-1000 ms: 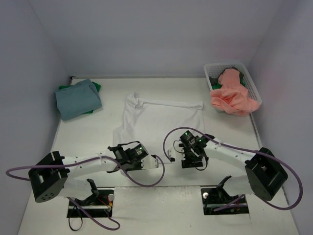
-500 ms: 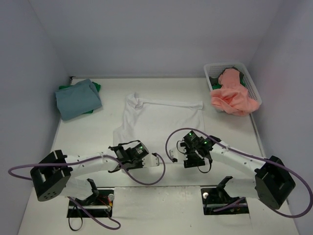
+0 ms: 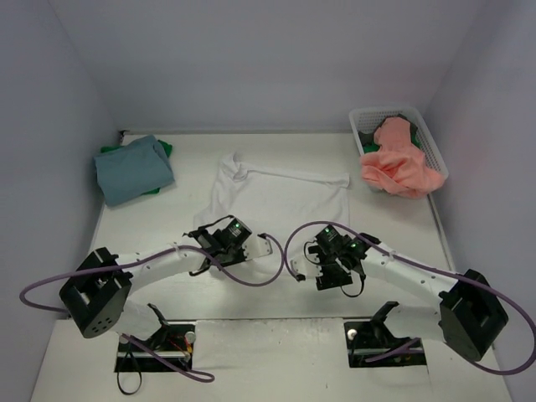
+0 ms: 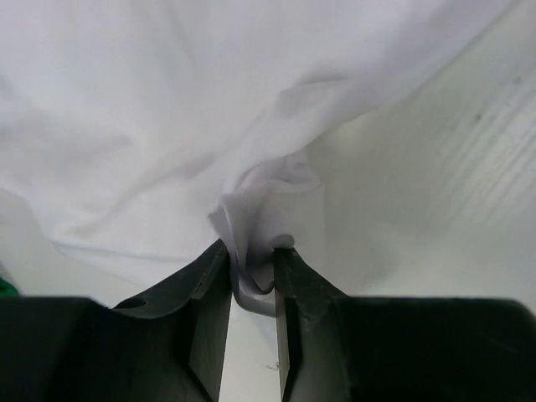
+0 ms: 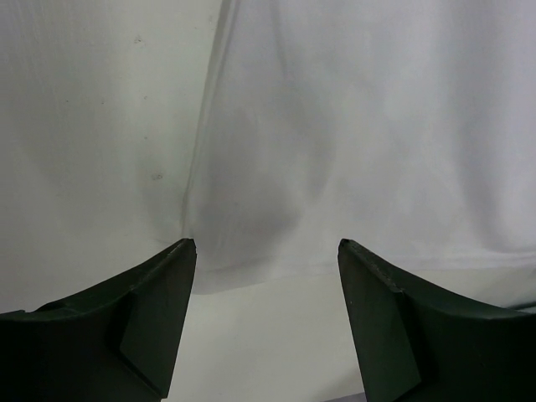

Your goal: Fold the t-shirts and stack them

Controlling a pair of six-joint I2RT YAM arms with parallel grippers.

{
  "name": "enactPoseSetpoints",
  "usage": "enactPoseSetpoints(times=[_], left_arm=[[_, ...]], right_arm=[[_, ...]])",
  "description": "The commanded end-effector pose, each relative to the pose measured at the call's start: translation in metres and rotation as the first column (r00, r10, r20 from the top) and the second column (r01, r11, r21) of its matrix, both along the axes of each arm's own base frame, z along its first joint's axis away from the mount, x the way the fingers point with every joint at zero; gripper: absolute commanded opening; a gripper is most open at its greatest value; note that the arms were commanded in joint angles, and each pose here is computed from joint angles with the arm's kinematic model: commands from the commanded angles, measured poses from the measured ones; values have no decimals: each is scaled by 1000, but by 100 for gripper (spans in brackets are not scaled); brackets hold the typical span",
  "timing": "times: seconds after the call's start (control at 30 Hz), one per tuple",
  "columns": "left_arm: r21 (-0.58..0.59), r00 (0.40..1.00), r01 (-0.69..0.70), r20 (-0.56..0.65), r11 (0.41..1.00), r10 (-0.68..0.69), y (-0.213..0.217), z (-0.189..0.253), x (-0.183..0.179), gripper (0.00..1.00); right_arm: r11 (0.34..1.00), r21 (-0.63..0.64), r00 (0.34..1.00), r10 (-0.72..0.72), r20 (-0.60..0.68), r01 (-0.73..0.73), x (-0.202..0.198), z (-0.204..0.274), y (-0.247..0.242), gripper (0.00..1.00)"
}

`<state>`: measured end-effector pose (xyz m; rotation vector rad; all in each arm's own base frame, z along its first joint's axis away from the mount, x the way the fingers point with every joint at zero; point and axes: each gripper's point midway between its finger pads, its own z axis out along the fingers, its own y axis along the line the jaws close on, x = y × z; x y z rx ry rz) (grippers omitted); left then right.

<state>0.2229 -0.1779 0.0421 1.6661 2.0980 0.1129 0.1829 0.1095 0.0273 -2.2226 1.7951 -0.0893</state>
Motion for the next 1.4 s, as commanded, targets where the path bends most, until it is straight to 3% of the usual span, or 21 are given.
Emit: enactPoseSetpoints(times=[0.0,0.5,0.6,0.7,0.83,0.93,1.07,1.37], left_arm=[[-81,998,15,60,997,-10,-20,31,23,21],[-89,998,11,58,996,-6,-17,33,21,21],[-97,998,7,62,995,-1,-15,35,22,21],[-100,998,6,66,995,1,-12,37,21,21],[-106,998,-2,69,994,10,-10,40,21,21],[-108,996,-6,83,994,15,-8,44,21,21],[-133,988,-43,144,990,62,4,66,29,21],[-191,958,-108,243,976,154,33,123,51,21]], right_arm=[[999,-31,998,38,-51,-40,-9,-7,-2,66],[984,-139,985,92,-144,-112,-18,-32,-8,64],[984,-150,986,78,-149,-100,-18,-34,-9,51],[987,-141,989,56,-140,-76,-17,-33,-8,19],[995,-101,993,13,-114,-24,-14,-27,-3,0],[999,-39,998,-28,-61,26,-3,-13,4,0],[967,204,980,-177,94,155,53,61,21,0],[896,373,913,-340,226,241,93,135,3,0]])
